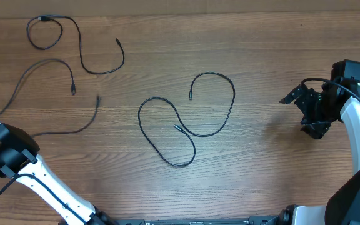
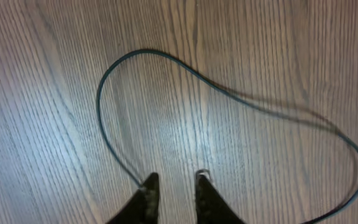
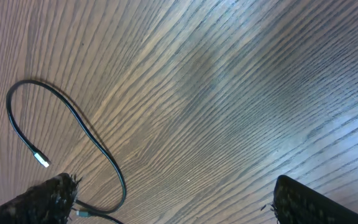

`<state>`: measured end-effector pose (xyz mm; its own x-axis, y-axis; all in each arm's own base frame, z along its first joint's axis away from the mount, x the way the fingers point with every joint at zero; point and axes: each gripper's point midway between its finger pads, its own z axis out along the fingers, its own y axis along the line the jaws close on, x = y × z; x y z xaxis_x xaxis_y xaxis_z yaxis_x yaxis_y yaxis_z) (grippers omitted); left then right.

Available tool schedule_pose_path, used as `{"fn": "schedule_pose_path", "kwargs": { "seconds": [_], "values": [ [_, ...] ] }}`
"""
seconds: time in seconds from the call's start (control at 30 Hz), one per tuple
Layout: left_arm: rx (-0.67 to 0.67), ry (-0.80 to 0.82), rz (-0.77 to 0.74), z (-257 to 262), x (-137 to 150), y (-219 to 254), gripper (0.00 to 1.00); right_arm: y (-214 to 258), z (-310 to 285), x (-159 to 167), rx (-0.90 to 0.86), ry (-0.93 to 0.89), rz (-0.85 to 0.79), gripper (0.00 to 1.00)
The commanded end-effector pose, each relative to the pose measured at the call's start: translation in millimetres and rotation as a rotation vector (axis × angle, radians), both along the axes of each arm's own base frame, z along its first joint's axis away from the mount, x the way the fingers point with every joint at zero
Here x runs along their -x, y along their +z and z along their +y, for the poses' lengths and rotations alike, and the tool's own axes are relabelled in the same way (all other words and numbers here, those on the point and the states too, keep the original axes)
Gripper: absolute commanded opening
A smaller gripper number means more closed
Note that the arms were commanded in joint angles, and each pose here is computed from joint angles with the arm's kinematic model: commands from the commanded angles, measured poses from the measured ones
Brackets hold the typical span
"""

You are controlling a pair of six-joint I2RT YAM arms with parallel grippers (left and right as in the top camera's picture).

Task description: Untangle cables

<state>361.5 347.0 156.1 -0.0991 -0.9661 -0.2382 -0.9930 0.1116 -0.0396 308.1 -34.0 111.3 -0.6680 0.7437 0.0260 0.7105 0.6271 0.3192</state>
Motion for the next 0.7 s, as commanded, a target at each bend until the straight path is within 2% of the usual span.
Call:
{"fn": "schedule_pose_path", "kwargs": {
  "seconds": [0.0, 0.1, 0.2, 0.23, 0.3, 0.33, 0.4, 0.5, 0.6, 0.67],
  "values": [
    [0.023, -0.122, 0.025, -7, -5, -7, 0.25, 3, 0, -5, 0.0, 0.009, -0.017, 1.0],
    [0.106, -0.261, -0.007, -27, -15, -11, 0.25, 3, 0, -5, 0.0, 0.009, -0.017, 1.0],
    [0.148, -0.297, 0.019, -41, -15, -18, 0.28, 3, 0, -5, 0.0, 0.009, -0.017, 1.0],
    [0.154, -0.316, 0.033, -43, -15, -21, 0.43, 3, 0, -5, 0.0, 0.009, -0.017, 1.0],
    [0.171, -0.327, 0.072, -49, -13, -30, 0.83, 3, 0, -5, 0.0, 0.009, -0.017, 1.0],
    [0.185, -0.327, 0.089, -51, -10, -36, 0.87, 3, 0, -5, 0.0, 0.009, -0.017, 1.0],
    [0.221, -0.32, 0.128, -55, -3, -48, 0.86, 3, 0, -5, 0.0, 0.009, -0.017, 1.0],
    [0.263, -0.3, 0.15, -54, 8, -58, 0.9, 3, 0, -5, 0.0, 0.009, -0.017, 1.0],
    [0.309, -0.307, 0.101, -54, 13, -54, 0.97, 3, 0, -5, 0.0, 0.009, -0.017, 1.0],
    [0.317, -0.284, 0.067, -51, 22, -42, 0.98, 3, 0, -5, 0.0, 0.009, -0.017, 1.0]
  ]
}}
